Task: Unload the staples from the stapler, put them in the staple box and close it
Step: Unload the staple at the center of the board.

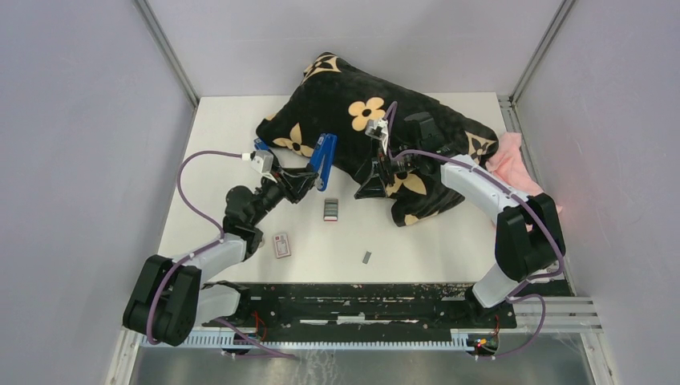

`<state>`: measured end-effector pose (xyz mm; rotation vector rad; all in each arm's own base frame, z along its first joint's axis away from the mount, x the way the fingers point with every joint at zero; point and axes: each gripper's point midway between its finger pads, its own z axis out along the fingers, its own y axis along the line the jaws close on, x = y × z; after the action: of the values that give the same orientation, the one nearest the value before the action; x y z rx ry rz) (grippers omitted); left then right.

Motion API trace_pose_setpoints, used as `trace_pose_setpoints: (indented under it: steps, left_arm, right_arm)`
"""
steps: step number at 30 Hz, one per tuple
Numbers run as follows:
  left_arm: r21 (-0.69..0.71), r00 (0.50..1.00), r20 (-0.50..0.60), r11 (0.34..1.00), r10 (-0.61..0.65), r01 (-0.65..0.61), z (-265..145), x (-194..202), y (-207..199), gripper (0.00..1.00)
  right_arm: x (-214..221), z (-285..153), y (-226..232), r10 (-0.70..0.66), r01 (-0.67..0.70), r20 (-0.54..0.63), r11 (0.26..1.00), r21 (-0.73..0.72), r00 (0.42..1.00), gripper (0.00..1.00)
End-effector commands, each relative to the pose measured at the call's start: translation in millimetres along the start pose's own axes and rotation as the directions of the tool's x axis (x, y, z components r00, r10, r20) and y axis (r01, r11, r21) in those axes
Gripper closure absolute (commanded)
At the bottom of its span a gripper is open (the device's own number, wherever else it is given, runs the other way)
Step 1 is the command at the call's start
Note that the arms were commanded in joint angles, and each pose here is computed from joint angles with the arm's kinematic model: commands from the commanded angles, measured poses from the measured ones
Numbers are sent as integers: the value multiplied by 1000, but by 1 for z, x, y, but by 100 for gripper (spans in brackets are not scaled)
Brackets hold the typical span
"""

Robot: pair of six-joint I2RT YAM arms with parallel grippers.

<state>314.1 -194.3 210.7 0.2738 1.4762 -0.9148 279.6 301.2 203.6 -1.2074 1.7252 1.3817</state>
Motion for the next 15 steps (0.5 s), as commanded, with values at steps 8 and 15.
trace_pose_setpoints:
  steps: [8, 15]
  left_arm:
    - [194, 977, 212, 981, -24, -18, -2, -66, -45, 97]
    - [223, 968, 240, 975, -70, 16, -5, -81, -55, 97]
  right_arm:
    - [-21, -4, 18, -58, 62, 60, 995, -72, 997, 11]
    - [-38, -4, 17, -31, 36, 109, 998, -48, 994, 8]
